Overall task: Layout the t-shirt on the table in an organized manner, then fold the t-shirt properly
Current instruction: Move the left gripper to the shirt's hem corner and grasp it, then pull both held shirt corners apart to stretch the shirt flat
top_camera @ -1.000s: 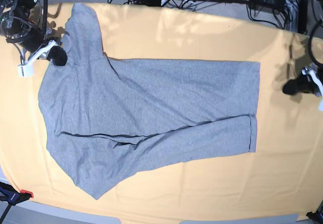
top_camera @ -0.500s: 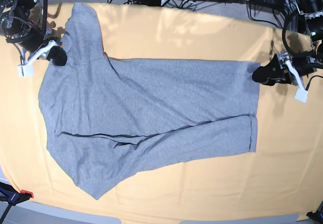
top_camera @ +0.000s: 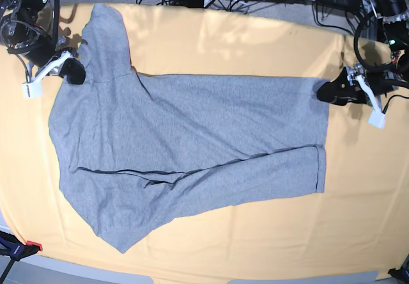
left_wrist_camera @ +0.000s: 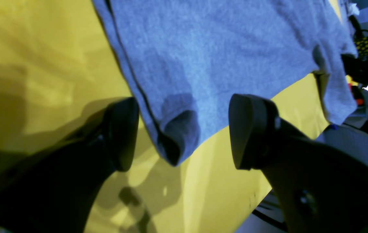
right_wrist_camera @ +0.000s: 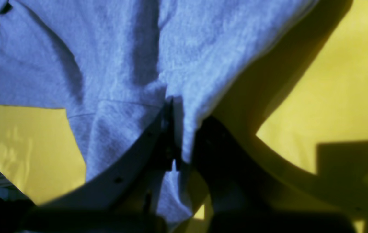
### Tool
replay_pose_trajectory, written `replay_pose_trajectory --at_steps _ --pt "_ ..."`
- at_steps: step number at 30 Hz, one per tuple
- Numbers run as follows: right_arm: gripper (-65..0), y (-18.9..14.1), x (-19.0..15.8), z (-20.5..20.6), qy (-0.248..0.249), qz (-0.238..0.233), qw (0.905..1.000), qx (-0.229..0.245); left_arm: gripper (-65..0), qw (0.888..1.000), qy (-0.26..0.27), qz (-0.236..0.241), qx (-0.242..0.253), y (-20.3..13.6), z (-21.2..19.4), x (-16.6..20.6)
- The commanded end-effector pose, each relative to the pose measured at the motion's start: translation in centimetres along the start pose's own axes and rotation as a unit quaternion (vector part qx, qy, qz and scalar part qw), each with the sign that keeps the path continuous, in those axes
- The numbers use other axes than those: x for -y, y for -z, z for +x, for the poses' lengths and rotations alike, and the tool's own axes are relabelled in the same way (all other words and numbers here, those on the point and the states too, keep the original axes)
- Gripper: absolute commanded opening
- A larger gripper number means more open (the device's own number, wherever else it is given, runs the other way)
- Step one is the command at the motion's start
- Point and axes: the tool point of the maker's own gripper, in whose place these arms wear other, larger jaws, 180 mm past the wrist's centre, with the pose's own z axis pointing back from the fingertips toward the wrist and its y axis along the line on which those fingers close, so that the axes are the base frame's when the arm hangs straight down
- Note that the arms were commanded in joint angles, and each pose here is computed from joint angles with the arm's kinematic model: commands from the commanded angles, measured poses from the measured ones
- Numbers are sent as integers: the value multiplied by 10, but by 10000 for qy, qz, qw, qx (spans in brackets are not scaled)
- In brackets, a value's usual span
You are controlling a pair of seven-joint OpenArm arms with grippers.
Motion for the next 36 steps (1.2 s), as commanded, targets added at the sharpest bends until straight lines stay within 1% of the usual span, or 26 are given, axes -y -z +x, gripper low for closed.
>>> replay_pose_trajectory --at_steps 1,9,13,14,15,16,17,20,21,25,27,31,36 --pt "-650 -5 -2 15 -147 46 9996 224 -201 9999 132 13 110 -5 12 2" --pt "-650 -5 -2 15 -146 43 9997 216 -201 9992 11 -305 264 4 11 14" --pt "-650 -5 -2 15 -146 44 9996 219 -202 9991 10 -330 273 4 11 15" --pt "-650 -5 -2 15 -146 44 9996 219 -212 9991 11 -330 272 4 11 15" --pt "-650 -5 -2 15 -146 44 9996 219 -240 9991 12 -329 273 4 11 15" --pt "-650 -5 -2 15 -147 45 9996 221 -291 9991 43 -329 277 3 11 15" --pt "-650 -5 -2 15 -148 43 9996 218 -361 9990 117 -340 280 3 11 15" --pt "-650 -5 -2 15 -152 43 9996 217 -634 9986 229 -356 303 3 12 16" --pt "-650 -5 -2 15 -154 44 9996 221 -650 9986 238 -357 320 3 13 16" --pt "-650 -8 0 17 -343 45 9992 199 -650 9983 260 -344 382 3 17 16" --pt "-650 -12 4 21 -435 -17 9989 174 -650 9984 301 -249 413 2 20 12" --pt "-650 -21 16 28 -656 -191 9976 70 -650 9977 500 165 421 -8 31 -2" --pt "-650 -29 28 35 -761 -389 9963 -14 -650 9946 724 441 602 -28 52 -10"
